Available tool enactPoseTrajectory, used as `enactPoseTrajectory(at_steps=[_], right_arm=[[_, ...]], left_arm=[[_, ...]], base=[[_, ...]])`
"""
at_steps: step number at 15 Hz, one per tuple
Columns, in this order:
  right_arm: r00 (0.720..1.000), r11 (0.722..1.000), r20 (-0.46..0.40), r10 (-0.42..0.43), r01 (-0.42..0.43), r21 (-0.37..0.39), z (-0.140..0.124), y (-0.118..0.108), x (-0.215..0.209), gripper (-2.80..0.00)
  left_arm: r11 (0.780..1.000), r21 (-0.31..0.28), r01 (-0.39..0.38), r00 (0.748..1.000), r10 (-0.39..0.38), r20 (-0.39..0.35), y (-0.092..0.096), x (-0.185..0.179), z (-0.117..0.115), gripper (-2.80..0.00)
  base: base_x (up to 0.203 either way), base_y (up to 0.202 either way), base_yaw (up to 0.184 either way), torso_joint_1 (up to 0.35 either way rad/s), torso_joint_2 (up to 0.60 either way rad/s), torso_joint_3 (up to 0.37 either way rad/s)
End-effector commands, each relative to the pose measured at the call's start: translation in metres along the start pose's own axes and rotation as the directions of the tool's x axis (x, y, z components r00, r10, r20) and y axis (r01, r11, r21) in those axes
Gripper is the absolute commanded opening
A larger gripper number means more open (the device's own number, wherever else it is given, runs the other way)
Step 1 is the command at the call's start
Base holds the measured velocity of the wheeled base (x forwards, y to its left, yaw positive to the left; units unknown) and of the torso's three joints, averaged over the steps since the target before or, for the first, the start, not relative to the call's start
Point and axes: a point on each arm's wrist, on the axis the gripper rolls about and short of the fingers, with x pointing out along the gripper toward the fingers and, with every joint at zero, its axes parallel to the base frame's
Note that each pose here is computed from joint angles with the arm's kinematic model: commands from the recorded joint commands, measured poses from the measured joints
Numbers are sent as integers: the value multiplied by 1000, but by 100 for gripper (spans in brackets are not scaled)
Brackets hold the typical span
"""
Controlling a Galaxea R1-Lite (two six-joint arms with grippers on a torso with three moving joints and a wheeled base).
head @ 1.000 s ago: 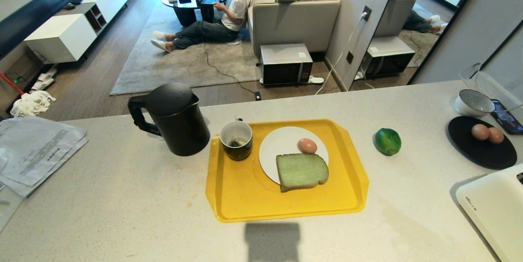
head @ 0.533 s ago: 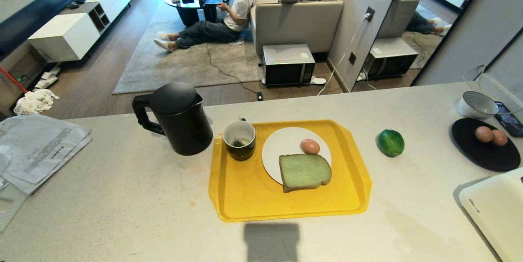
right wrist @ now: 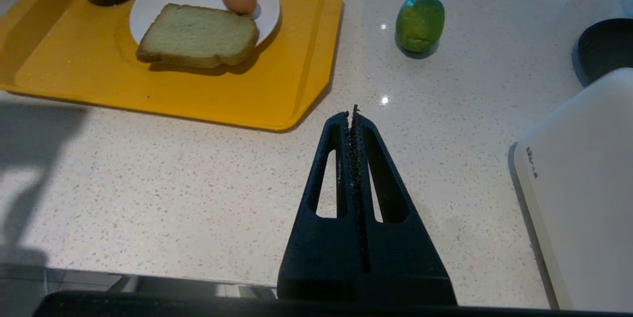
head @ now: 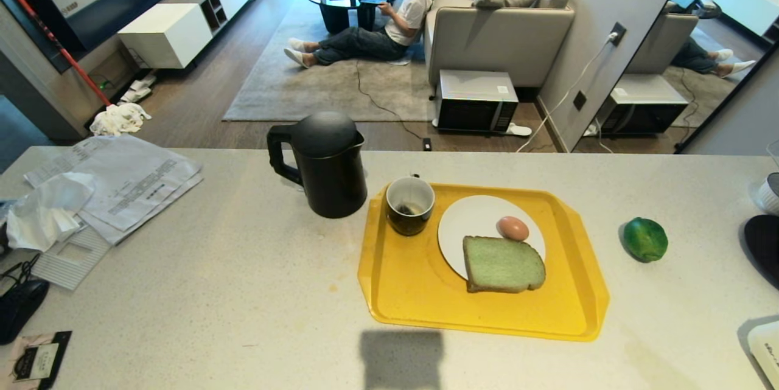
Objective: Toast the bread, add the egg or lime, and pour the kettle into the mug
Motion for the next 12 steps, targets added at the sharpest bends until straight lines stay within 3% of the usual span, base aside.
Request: enactPoseTrajectory(at_steps=[1, 12], right_arm=[[1000, 1000, -1, -1, 1, 0, 0, 0, 0, -280], [1000, 1000, -2, -1, 1, 1, 0, 0, 0, -280]], left_arm=[[1000, 0, -1, 1000, 1, -1, 0, 0, 0, -280], [1000, 0, 1, 1000, -1, -2, 0, 0, 0, -280]], base=[[0, 0, 0, 0, 0, 0], [0, 0, 0, 0, 0, 0]])
